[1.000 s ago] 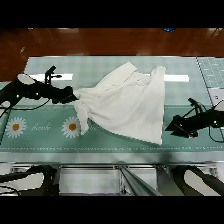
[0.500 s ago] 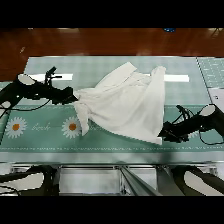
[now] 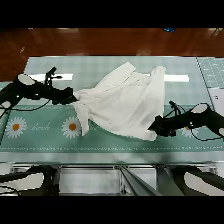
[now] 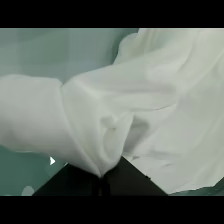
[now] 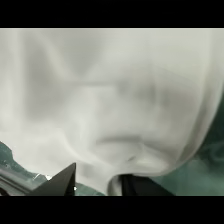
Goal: Fold the shirts.
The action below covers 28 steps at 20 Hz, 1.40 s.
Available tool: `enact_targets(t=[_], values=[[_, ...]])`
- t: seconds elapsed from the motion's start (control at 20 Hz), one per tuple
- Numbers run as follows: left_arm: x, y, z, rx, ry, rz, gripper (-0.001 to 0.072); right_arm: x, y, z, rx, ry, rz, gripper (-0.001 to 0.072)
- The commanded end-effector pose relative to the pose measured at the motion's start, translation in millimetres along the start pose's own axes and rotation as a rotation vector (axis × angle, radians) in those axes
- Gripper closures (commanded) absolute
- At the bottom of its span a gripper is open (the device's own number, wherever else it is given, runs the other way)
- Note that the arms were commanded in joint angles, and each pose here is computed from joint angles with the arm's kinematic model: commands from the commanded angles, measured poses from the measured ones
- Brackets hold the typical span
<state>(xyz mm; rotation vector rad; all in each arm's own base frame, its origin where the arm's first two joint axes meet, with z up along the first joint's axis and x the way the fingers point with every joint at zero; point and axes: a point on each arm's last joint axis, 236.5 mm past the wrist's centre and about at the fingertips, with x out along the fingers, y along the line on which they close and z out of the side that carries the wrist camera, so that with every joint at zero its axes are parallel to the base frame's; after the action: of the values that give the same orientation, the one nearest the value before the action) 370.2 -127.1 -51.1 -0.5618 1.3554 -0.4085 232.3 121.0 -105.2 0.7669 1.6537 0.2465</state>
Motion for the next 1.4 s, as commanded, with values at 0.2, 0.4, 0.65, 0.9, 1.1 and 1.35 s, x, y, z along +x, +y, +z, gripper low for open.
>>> enact_targets(t=[0.2,0.4,0.65,0.9,1.1,1.35], values=[[-29,-27,10,0.039,-0.055,-0.026,0.0679,-36,87,18,-0.242,-0.024,0.102,0.0693],[-140,-121,60,0.202,-0.363,-0.143,0.0679,-149,174,49,-0.475,-0.316,0.106,0.0693],[-348,-246,58,0.487,-0.843,-0.193,0.0679,-366,292,4,-0.797,-0.867,0.111,0.0693],[-468,-293,-15,0.666,-1.089,-0.081,0.0679,-493,332,-116,-0.993,-1.294,0.120,0.0693],[-479,-287,-75,0.725,-1.078,0.084,0.0680,-517,306,-179,-1.006,-1.439,0.015,0.0693],[-483,-306,-140,0.833,-1.099,0.082,0.0679,-520,270,-225,-0.977,-1.497,-0.090,0.0692]])
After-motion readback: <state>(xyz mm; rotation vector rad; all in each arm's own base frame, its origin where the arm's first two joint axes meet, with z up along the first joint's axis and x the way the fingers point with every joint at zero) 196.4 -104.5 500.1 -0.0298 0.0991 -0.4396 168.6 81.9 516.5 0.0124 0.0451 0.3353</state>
